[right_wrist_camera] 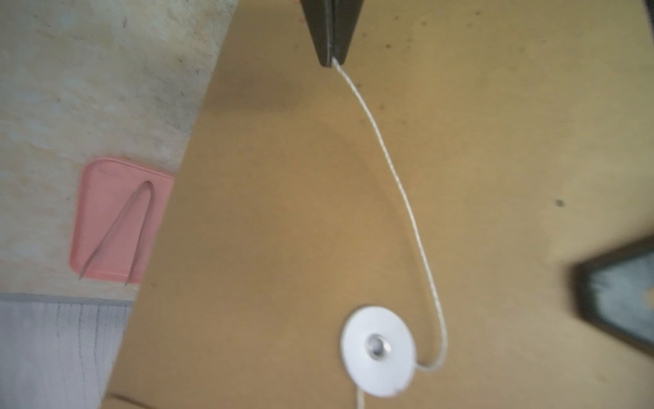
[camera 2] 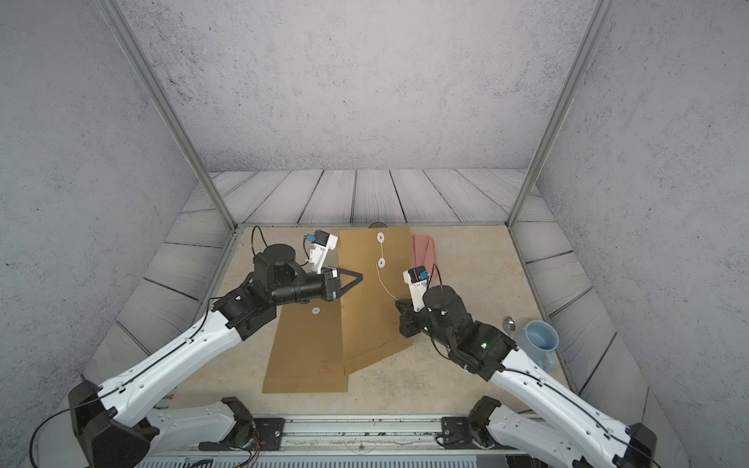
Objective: Open the file bag
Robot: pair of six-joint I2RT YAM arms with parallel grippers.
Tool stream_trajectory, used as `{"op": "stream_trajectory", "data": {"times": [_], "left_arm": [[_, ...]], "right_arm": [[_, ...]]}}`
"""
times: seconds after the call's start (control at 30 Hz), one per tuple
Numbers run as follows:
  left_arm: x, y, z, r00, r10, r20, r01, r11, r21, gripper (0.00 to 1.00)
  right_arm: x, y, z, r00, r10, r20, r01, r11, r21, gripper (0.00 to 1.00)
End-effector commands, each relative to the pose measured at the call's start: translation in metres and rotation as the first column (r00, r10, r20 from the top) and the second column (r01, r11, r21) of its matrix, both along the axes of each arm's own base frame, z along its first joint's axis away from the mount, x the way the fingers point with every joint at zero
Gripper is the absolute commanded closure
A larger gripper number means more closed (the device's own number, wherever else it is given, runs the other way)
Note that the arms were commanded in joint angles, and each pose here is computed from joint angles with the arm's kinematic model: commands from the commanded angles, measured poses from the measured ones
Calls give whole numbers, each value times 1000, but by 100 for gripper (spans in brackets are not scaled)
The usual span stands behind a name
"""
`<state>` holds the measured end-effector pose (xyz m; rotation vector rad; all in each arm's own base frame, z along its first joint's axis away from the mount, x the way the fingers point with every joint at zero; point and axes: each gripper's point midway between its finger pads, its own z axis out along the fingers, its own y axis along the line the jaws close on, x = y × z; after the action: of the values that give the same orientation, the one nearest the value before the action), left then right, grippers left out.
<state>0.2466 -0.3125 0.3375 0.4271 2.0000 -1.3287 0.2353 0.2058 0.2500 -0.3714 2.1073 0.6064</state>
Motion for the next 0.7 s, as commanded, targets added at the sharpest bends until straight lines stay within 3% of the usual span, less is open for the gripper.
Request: {"op": "stream_trajectory", "data": {"times": [0.0, 0.2, 0.37, 0.47, 0.67], "left_arm": [[-3, 2, 19, 999, -12, 47, 14, 999, -50, 100], [-4, 4, 13, 999, -10, 34, 12, 999, -48, 100], [-6, 3, 9, 1000, -15, 20, 16, 998, -56, 100], [-6, 3, 1, 1000, -15, 4, 15, 999, -52, 100], [-4, 0, -16, 999, -17, -36, 15, 999, -52, 100]], "right_arm": [[17, -23, -8, 994, -109, -21, 109, 994, -4, 100], [49, -68, -9, 964, -260, -50, 260, 966, -1, 100], [69, -90, 22, 944, -330, 5, 330, 944, -25, 100], [78, -88, 59, 945, -318, 70, 320, 947, -12, 100], [86, -54, 136, 973, -176, 151, 164, 982, 92, 100]]}}
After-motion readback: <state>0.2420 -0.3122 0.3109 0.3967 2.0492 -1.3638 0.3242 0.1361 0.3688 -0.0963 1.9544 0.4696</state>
